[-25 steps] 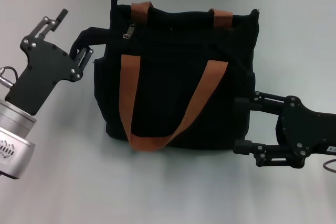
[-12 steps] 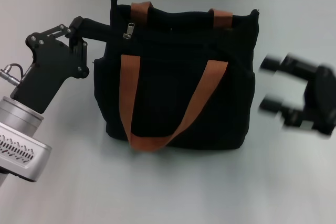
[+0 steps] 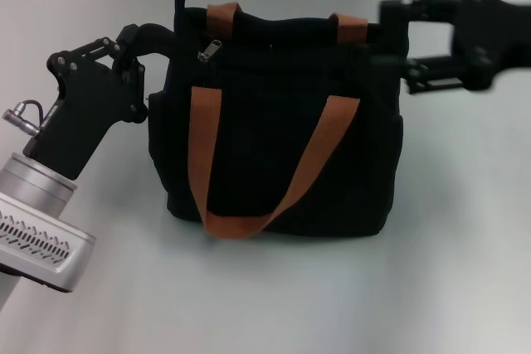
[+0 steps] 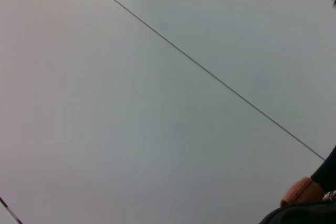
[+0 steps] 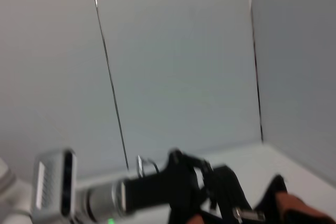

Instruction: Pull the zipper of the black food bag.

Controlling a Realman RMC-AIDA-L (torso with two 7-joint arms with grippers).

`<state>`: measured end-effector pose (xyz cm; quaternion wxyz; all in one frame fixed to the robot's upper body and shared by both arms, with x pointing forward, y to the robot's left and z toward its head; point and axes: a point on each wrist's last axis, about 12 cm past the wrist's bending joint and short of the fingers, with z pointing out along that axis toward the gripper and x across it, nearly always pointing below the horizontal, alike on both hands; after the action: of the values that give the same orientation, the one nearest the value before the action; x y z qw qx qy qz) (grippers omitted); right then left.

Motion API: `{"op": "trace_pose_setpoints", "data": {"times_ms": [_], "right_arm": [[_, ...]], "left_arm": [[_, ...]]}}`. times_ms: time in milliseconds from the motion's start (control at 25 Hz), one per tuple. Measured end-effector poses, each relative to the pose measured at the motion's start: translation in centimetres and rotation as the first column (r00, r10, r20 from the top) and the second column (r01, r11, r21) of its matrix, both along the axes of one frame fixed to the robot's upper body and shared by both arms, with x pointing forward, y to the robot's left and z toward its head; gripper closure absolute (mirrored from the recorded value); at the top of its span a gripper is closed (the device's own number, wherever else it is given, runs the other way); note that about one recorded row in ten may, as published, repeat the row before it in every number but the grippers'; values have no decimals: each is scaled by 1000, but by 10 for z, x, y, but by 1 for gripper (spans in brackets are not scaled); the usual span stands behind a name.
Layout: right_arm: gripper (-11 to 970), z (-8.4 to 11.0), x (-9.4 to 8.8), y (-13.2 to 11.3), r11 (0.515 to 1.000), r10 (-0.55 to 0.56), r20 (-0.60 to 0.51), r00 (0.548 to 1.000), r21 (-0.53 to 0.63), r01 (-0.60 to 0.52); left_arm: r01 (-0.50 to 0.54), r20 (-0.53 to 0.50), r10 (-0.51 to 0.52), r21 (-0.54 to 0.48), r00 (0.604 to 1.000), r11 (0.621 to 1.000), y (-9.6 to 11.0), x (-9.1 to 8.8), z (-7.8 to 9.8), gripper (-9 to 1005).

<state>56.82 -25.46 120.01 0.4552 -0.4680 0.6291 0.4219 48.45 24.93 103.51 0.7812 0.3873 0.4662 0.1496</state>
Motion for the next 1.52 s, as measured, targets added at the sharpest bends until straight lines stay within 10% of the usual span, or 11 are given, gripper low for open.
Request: {"op": "trace_pose_setpoints", "data": {"times_ms": [240,520,800,1520], "right_arm": [[146,53,29,57,957,27,-68,997,-286,-46],[150,78,43,126,818,156,146,977,-573,-45],[156,67,44,150,773,229,289,929,-635,7],[231,38,40,147,865,246,473,846,-501,29]], "left_arm": [[7,24,-6,-9,1000,1000,-2,-4,2,973],[17,31,-17,-7,999,1000,-5,-8,1,973],[19,32,-19,-12,999,1000,-5,-9,1,973],[42,65,-40,-34,997,999,-8,-13,5,972]]}}
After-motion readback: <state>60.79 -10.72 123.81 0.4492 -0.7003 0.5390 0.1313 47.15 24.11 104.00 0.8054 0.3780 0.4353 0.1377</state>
